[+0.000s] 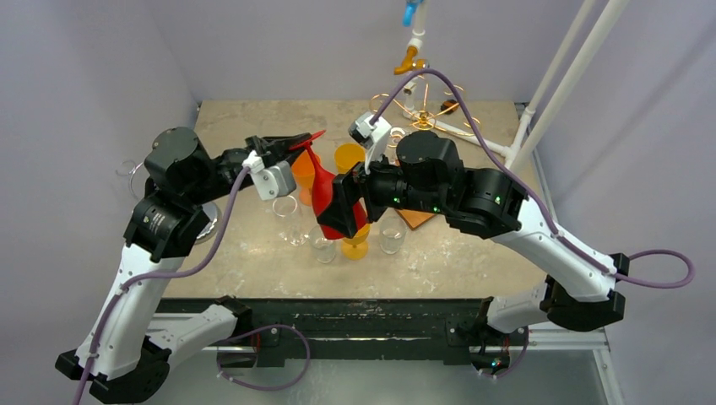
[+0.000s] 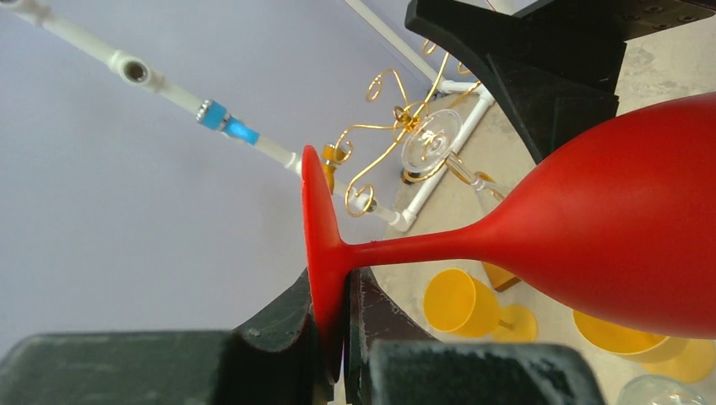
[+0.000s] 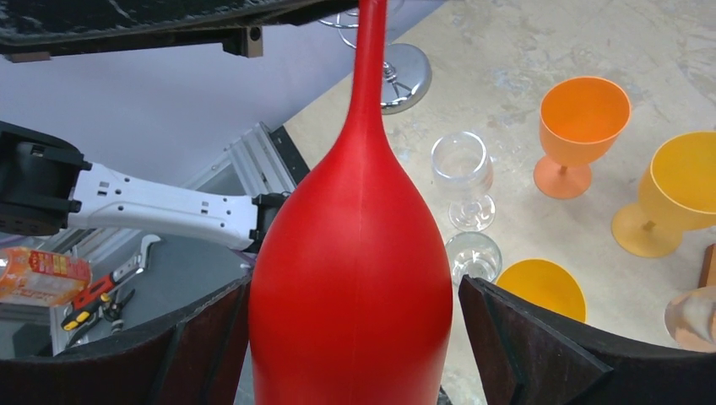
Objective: Place the wine glass upside down on the wine glass rack
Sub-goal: Turn the wine glass upside down at the wine rack.
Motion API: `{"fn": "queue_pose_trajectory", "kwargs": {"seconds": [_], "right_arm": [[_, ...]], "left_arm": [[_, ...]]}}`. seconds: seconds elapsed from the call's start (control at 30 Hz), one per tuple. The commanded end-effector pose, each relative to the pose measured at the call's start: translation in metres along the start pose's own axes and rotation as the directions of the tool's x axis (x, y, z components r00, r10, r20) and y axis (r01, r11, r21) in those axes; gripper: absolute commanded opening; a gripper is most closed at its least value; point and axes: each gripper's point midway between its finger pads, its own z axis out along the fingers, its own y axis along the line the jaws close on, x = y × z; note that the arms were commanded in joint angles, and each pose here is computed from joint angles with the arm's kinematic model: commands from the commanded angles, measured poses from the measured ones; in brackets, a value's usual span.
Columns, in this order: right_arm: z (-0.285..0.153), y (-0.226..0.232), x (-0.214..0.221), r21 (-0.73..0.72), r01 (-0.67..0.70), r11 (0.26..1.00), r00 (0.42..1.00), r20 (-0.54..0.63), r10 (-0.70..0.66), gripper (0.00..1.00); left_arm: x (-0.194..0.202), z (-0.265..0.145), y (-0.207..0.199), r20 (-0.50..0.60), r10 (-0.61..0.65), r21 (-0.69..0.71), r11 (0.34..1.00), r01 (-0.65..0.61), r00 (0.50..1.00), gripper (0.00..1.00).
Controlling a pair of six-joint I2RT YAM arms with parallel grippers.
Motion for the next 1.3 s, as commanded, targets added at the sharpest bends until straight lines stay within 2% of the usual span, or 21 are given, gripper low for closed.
{"fn": "queue_pose_trajectory", "kwargs": {"seconds": [0.0,0.27,0.4,0.5,0.67,0.7,0.77,0.87,0.97,1.0,1.1,1.27], "right_arm": [[-0.007,-0.016,0.016,0.061,0.034,0.998,0.999,-0.037,-0.032,0.99],[-0.004,-0.014,0.021,0.044,0.032,0.999,0.998,-0.052,-0.029,0.99],[0.001,-0.015,0.023,0.046,0.032,0.998,0.998,-0.057,-0.029,0.95],[0.006,-0.016,0.019,0.049,0.032,0.998,0.999,-0.024,-0.031,0.89],[0.009,-0.019,0.009,0.060,0.026,0.998,0.998,0.055,-0.029,0.72],[0.007,-0.022,0.007,0.072,0.023,0.997,0.997,0.076,-0.028,0.69],[0.001,-0.031,0.008,0.110,0.014,0.994,0.993,0.112,-0.026,0.66],[-0.014,-0.039,0.012,0.137,-0.009,0.991,0.986,0.163,-0.014,0.63],[-0.033,-0.062,0.022,0.232,-0.030,0.972,0.982,0.189,-0.015,0.61],[-0.039,-0.068,0.027,0.260,-0.032,0.965,0.982,0.188,-0.018,0.61],[-0.060,-0.090,0.045,0.348,-0.039,0.937,0.983,0.181,-0.027,0.60],[-0.095,-0.124,0.069,0.476,-0.048,0.878,0.982,0.181,-0.044,0.60]], "left_arm": [[-0.037,-0.005,0.008,0.143,0.196,-0.025,0.981,-0.194,0.970,0.00],[-0.049,-0.008,0.004,0.205,0.318,-0.028,0.947,-0.320,0.925,0.00],[-0.056,-0.009,0.001,0.237,0.356,-0.027,0.933,-0.360,0.904,0.00],[-0.061,-0.011,0.000,0.256,0.338,-0.025,0.939,-0.344,0.906,0.00],[-0.065,-0.012,-0.003,0.273,0.316,-0.014,0.946,-0.324,0.909,0.00],[-0.065,-0.013,-0.003,0.272,0.310,-0.013,0.948,-0.318,0.911,0.08],[-0.064,-0.014,-0.004,0.266,0.292,-0.008,0.954,-0.301,0.919,0.32],[-0.060,-0.014,-0.005,0.246,0.272,0.010,0.959,-0.283,0.930,0.53],[-0.054,-0.013,-0.009,0.222,0.252,0.043,0.963,-0.268,0.942,0.75],[-0.052,-0.013,-0.010,0.217,0.245,0.052,0.964,-0.262,0.945,0.79],[-0.049,-0.012,-0.012,0.207,0.223,0.065,0.968,-0.241,0.953,0.86],[-0.049,-0.009,-0.011,0.204,0.147,0.066,0.984,-0.164,0.968,0.88]]}}
